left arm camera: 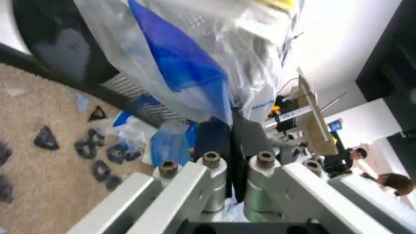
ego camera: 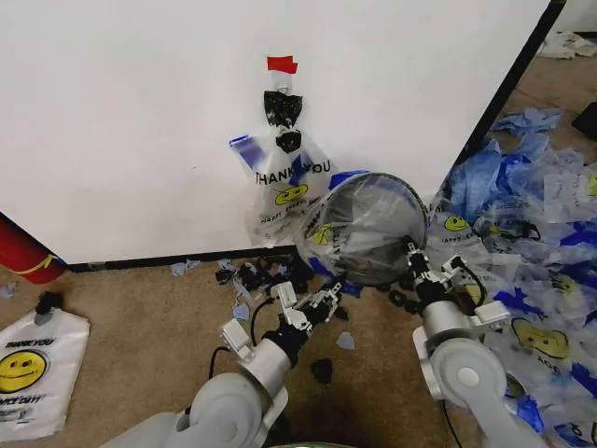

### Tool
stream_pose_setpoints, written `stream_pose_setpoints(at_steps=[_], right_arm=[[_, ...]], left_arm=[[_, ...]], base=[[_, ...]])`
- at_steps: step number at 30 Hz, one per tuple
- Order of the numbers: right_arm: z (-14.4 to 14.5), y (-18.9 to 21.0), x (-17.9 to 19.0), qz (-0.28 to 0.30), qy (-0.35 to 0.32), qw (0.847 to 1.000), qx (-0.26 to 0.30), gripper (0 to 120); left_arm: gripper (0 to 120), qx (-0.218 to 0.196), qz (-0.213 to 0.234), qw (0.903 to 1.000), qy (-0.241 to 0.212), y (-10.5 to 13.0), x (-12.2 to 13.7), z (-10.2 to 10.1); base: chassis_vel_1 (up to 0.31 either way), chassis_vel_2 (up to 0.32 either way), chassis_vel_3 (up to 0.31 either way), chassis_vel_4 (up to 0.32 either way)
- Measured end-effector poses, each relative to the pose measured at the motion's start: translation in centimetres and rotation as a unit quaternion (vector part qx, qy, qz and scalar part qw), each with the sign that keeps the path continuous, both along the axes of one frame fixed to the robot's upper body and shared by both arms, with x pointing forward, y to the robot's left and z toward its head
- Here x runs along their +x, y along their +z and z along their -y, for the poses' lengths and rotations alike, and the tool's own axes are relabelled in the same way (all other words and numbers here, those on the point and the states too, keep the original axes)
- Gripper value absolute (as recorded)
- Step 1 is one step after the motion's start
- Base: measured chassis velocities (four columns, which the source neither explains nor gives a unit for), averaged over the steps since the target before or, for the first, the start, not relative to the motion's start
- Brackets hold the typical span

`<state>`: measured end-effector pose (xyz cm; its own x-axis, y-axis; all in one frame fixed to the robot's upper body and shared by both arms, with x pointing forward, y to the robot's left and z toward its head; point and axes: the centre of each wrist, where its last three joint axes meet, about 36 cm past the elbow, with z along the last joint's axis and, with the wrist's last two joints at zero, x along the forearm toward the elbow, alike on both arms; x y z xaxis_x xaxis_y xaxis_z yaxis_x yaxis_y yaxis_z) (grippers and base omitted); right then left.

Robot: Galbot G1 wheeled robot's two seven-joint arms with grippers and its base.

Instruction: Pick up the garbage bag from the wall and place it over the trash bin.

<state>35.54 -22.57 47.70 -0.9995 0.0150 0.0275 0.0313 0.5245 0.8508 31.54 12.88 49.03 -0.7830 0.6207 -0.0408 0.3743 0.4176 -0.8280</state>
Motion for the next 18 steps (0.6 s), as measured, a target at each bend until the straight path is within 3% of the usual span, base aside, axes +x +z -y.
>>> stream_pose_setpoints(at_steps=[18], right_arm=[[0.06, -0.09, 0.04, 0.000, 0.000, 1.000, -0.003, 0]], left_arm=[[67, -0.002, -0.009, 1.0000, -0.001, -0.01, -0.11, 0.34]], base=[[0.000, 0.000, 0.000, 0.000]])
